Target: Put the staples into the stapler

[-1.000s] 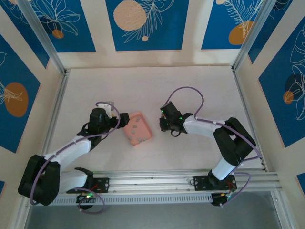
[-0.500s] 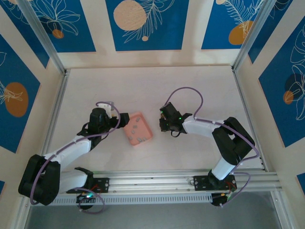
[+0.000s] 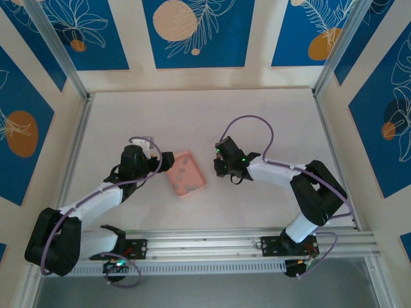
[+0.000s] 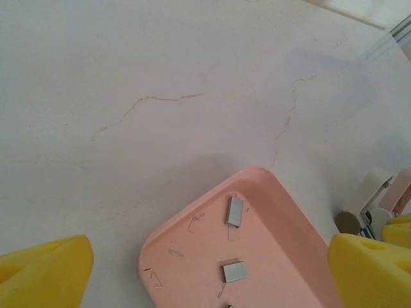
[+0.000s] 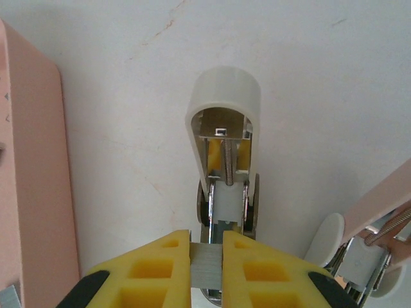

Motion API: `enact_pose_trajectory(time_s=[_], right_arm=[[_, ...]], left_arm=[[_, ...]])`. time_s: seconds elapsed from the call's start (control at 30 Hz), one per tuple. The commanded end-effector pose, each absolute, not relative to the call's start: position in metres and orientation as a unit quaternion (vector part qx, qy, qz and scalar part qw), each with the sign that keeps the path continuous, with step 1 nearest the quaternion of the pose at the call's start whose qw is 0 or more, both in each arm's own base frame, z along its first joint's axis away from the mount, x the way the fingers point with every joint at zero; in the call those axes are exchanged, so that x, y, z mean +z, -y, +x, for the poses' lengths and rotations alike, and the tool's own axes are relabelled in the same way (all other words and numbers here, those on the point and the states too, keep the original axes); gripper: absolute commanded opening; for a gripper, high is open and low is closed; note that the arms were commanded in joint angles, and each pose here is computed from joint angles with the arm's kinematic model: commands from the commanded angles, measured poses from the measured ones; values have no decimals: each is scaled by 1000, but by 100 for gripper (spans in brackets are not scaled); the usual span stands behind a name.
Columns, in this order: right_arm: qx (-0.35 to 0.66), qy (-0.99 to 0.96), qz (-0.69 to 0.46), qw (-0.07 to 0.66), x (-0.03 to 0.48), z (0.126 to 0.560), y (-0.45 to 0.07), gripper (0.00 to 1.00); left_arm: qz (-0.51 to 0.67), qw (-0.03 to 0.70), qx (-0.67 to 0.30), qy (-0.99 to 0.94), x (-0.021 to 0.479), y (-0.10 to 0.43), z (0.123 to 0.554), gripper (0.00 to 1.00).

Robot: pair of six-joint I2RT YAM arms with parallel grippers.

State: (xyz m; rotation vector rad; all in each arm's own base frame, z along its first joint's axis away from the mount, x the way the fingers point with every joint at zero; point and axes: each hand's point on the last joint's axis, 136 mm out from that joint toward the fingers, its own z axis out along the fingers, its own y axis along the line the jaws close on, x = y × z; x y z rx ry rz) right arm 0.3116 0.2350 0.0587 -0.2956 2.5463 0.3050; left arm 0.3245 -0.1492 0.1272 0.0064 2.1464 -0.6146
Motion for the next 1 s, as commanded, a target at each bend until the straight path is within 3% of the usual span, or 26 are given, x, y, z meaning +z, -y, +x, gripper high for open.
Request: enact_pose_trajectory(time_s=[0.0,0.47,0.97], right_arm=[[111,-946,-121,279,59,316,-238,16],[94,-949,-124,275,54,318,-233,16],[108,-923,-175,324,73,317,-242,16]], left_arm=[[10,454,-256,-854,144,154,329,94],[11,455,-253,-854,144,153,328,94],[14,454,-255,-854,142,154,326,93]])
